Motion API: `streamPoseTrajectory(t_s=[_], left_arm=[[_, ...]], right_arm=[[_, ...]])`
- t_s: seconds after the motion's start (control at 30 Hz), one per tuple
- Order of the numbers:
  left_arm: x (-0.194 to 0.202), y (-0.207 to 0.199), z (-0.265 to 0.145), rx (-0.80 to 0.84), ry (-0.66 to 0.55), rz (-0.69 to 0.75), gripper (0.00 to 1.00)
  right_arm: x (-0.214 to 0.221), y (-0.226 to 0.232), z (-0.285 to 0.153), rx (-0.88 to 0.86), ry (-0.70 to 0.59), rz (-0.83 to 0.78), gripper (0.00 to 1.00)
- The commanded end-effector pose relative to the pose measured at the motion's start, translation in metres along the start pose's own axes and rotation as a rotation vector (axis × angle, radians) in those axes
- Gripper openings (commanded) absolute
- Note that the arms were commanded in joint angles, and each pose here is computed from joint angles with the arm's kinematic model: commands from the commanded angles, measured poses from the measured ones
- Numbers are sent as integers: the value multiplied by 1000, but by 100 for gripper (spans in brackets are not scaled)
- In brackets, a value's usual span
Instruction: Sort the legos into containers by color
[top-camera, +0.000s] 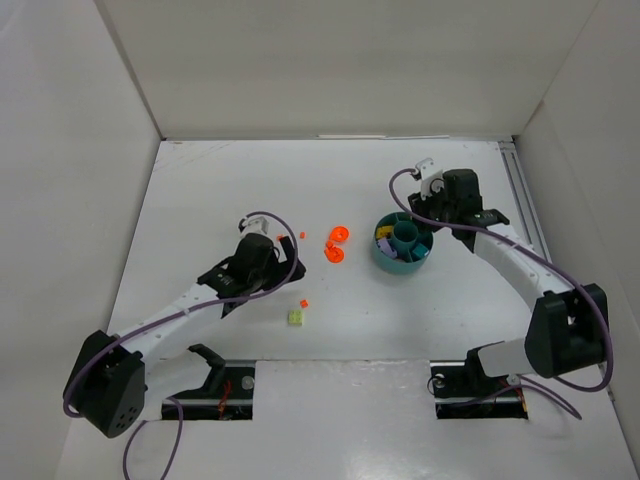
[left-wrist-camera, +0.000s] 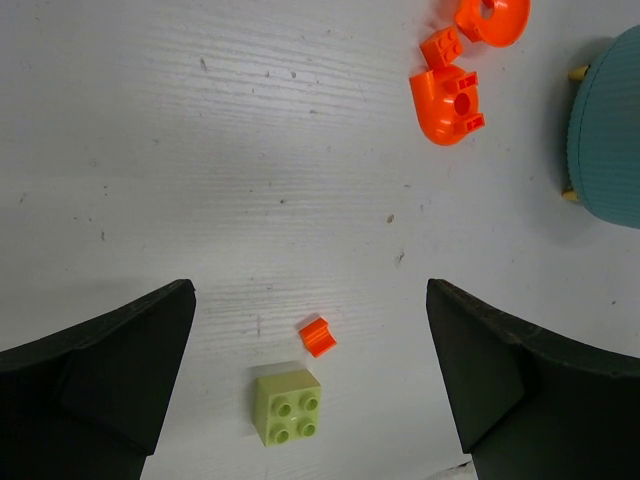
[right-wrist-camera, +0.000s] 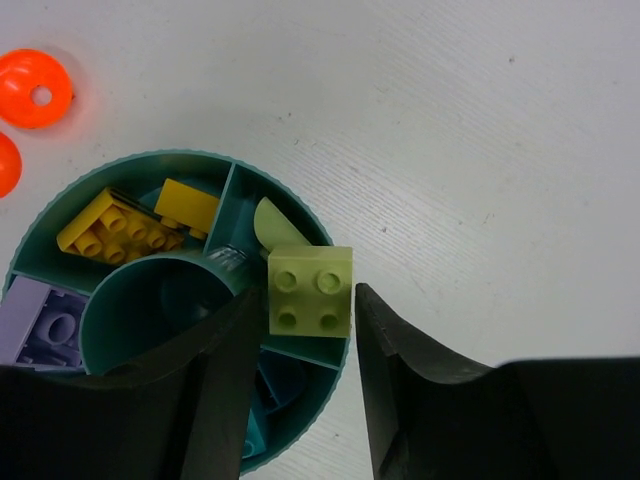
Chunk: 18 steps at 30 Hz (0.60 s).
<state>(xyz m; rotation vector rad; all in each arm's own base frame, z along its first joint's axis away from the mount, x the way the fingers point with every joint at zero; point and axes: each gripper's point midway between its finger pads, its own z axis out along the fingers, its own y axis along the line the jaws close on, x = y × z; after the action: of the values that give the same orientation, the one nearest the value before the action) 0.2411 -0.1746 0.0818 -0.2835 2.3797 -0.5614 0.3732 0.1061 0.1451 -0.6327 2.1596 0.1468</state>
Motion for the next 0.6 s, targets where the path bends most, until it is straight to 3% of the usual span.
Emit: streamPoseTrajectory(t_s=[0.0,0.43,0.57], left_arm=[[4,-5,-3,20,-1,9,100],[29,16,-9,-41,67,-23,100],[48,21,-8,-54,100,-25,98]], right_arm=[[-16,5,-14,-23,-54,14,48],[-22,1,-35,9,-112,8,52],[-27,-7,-51,67,-146,-14,60]])
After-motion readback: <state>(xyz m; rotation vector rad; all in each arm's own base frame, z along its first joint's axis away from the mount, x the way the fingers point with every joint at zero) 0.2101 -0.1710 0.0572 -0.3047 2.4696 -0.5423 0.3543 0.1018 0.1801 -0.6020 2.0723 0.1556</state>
